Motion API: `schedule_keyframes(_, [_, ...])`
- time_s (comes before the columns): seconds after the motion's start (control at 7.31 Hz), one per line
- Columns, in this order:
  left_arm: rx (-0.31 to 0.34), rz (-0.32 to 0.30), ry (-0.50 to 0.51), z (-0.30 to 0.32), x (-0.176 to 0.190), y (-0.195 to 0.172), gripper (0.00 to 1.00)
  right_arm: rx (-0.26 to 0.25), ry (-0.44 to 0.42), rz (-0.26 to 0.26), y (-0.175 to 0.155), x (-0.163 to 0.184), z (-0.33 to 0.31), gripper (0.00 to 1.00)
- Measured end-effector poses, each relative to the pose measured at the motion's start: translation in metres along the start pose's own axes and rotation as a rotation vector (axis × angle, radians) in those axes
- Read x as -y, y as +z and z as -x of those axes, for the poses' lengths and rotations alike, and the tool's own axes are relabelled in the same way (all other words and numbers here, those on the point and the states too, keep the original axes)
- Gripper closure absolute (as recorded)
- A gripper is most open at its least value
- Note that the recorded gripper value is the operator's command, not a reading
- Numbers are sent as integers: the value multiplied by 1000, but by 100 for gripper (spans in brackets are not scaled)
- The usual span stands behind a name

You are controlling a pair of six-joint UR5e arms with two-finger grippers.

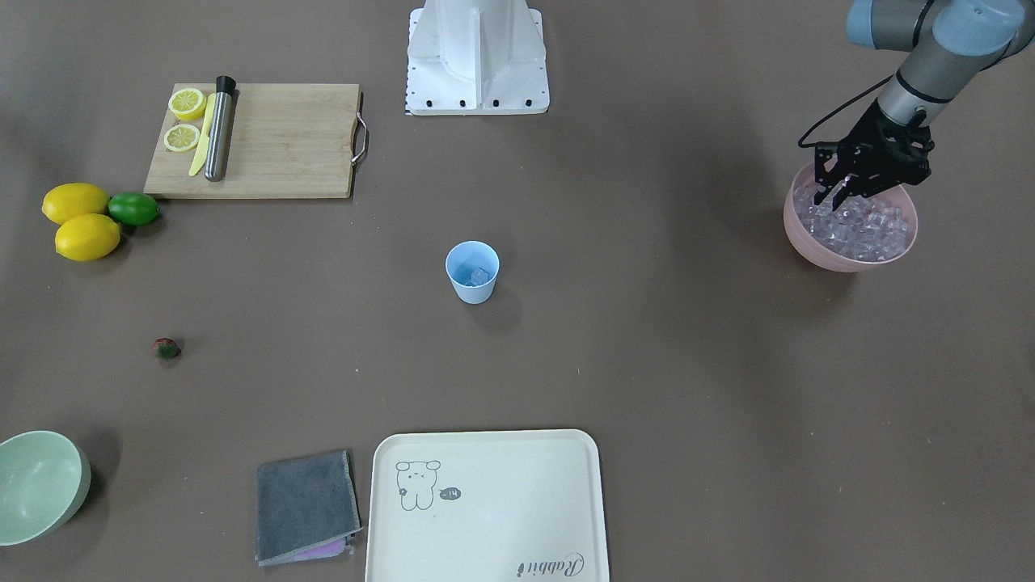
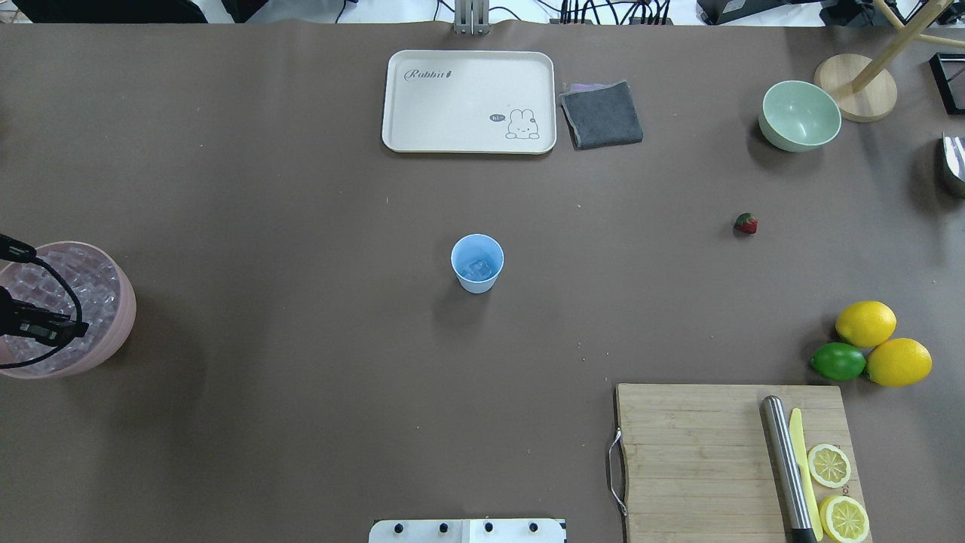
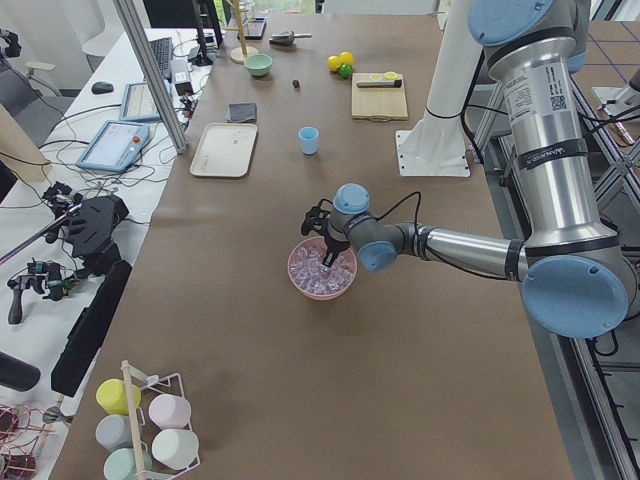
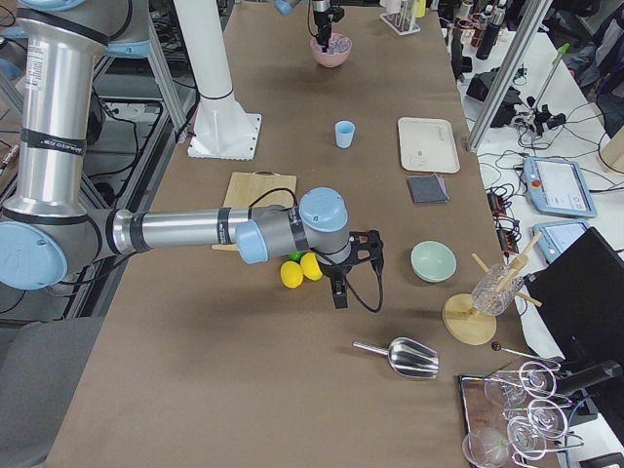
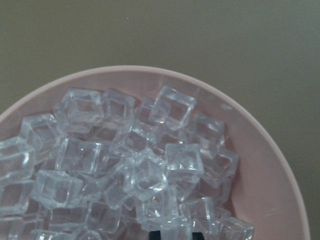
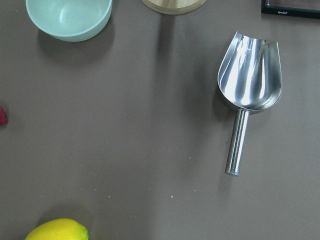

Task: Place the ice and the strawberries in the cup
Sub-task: 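Lower the left gripper into the pink bowl and grasp another ice cube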

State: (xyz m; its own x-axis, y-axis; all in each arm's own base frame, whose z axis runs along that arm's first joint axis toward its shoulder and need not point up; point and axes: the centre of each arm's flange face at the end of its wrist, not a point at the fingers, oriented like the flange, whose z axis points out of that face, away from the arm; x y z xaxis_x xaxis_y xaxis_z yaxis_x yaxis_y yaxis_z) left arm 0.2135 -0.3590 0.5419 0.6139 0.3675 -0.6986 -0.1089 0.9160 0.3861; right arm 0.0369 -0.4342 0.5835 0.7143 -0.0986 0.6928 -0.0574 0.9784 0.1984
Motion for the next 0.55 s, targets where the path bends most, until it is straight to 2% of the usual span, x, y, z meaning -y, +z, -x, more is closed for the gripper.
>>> schedule_keyframes(0.27, [-12,-10,-9,2,5,-8,100,0,0,0,0,0,0,0])
schedule_keyframes(0.55, [-69,-32,-35,7,21,-31,100,0,1,0,0,0,0,0])
